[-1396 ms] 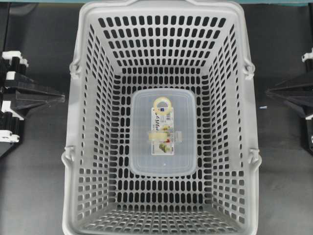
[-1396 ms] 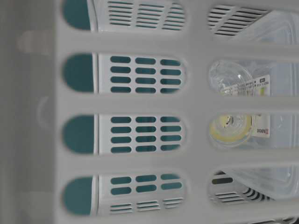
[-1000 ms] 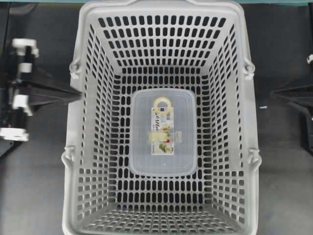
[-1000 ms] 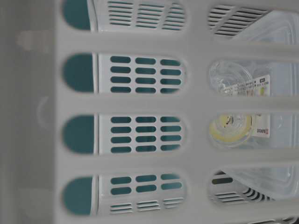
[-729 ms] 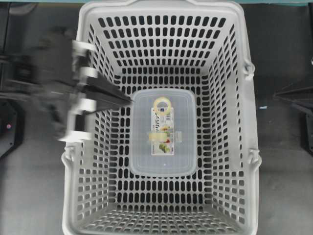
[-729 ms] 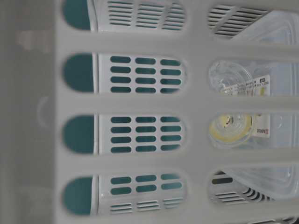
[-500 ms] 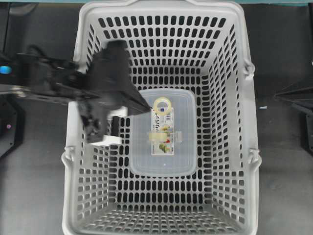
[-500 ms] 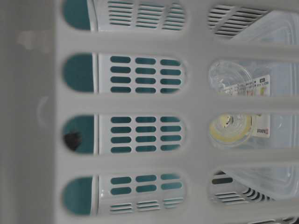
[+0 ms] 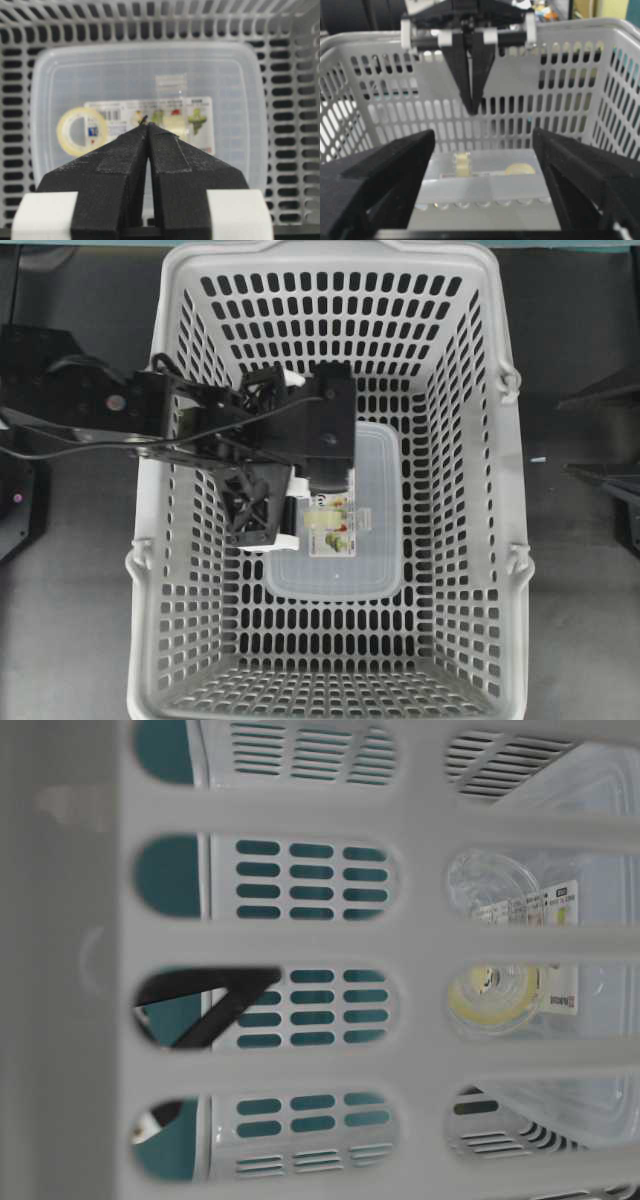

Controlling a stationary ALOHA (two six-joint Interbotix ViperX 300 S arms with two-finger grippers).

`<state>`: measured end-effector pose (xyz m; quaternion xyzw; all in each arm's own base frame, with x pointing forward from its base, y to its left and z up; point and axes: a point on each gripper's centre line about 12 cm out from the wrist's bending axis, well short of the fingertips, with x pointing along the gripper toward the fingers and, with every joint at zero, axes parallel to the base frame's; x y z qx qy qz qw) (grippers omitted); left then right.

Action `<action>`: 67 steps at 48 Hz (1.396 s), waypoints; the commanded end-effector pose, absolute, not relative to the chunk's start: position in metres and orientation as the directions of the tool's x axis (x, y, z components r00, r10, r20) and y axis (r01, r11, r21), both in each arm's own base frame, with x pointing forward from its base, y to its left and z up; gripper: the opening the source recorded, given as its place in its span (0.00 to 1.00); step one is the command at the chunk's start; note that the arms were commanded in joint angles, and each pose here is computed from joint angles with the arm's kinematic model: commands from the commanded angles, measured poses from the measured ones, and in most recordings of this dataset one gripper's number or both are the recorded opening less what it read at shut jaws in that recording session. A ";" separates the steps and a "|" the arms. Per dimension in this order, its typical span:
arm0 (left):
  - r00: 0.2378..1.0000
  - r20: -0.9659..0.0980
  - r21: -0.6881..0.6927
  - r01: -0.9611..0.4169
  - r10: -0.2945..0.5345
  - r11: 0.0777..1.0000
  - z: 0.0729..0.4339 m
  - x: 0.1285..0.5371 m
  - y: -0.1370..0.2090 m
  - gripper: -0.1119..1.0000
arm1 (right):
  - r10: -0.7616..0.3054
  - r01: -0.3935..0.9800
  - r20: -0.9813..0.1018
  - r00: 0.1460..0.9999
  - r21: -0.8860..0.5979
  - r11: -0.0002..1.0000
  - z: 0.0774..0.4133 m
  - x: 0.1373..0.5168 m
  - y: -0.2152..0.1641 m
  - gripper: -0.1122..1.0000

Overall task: Pick up the tape dispenser from the shopping basket with the left arm.
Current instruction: 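Move the left gripper over the basket toward the tape dispenser, then lower the open left gripper around the clear tape dispenser and close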

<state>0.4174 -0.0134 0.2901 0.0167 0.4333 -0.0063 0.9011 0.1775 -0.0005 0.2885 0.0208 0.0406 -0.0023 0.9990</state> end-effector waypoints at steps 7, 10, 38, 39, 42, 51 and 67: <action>0.587 -0.810 0.028 0.038 0.000 0.999 0.287 0.429 -0.019 0.31 | 0.003 -0.001 -0.049 0.999 0.046 0.999 0.299 0.177 0.001 0.80; 0.558 -0.830 0.030 0.049 -0.002 0.998 0.281 0.433 -0.023 0.47 | 0.003 -0.001 -0.048 0.999 0.046 0.999 0.298 0.177 0.001 0.80; 0.414 -0.910 0.038 0.088 -0.002 0.995 0.231 0.449 -0.037 0.91 | 0.005 -0.003 -0.046 0.999 0.046 0.999 0.297 0.175 0.001 0.80; 0.412 -0.911 0.036 0.086 -0.003 0.996 0.230 0.449 -0.037 0.91 | 0.005 -0.003 -0.046 0.999 0.046 0.999 0.297 0.175 0.001 0.80; 0.406 -0.914 0.036 0.085 -0.002 0.996 0.227 0.448 -0.037 0.91 | 0.005 -0.003 -0.048 0.999 0.046 0.999 0.296 0.175 0.001 0.80; 0.380 -0.925 0.031 0.077 0.000 0.997 0.209 0.447 -0.037 0.90 | 0.005 -0.002 -0.054 0.999 0.046 0.999 0.294 0.175 0.001 0.80; 0.401 -0.916 0.037 0.091 -0.003 0.995 0.238 0.447 -0.039 0.37 | 0.005 -0.002 -0.055 0.998 0.047 0.999 0.292 0.174 0.001 0.80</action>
